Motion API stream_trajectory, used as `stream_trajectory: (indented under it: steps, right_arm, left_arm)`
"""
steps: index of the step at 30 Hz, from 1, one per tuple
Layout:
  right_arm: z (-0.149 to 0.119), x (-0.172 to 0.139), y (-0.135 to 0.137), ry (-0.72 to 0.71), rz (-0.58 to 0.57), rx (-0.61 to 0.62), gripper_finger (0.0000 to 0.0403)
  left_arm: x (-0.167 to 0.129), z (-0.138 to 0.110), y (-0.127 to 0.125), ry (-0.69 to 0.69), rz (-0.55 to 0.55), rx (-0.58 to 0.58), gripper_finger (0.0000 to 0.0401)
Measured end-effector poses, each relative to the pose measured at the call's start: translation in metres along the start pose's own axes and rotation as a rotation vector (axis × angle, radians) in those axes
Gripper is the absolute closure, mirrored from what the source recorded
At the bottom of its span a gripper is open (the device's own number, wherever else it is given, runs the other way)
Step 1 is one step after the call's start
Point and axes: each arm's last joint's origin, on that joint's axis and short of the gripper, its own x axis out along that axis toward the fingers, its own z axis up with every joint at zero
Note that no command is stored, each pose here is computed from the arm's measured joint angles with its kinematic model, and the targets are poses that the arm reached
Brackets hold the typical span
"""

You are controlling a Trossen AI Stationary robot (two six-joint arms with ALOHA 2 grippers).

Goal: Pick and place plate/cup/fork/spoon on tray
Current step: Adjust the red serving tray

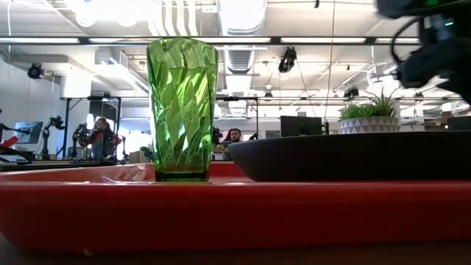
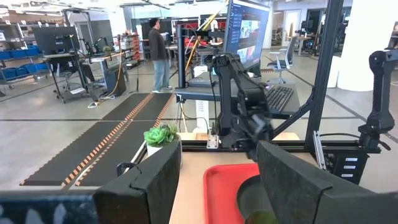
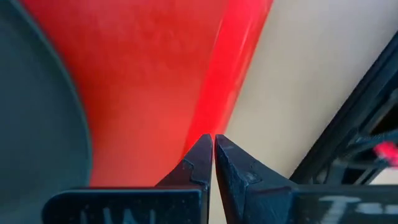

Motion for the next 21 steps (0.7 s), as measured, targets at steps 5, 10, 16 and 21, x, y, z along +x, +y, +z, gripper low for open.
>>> stream_trajectory:
  steps: [5, 10, 16, 21]
  right_arm:
    - [-0.028, 0.016, -0.003, -0.021, -0.047, 0.043, 0.0394]
    - [-0.046, 0.025, -0.003, -0.039, -0.073, 0.072, 0.0394]
    - [-0.057, 0.035, -0.002, -0.061, -0.113, 0.081, 0.0394]
    - [-0.059, 0.044, 0.001, -0.072, -0.14, 0.07, 0.0394]
  left_arm:
    - [0.0, 0.0, 0.0, -0.001, -0.003, 0.0, 0.0206]
    - [0.0, 0.0, 0.0, -0.001, -0.006, 0.0, 0.0206]
    - [0.0, 0.0, 0.0, -0.001, -0.007, 0.0, 0.0206]
    - [0.0, 0.0, -0.001, -0.002, -0.033, 0.0, 0.0206]
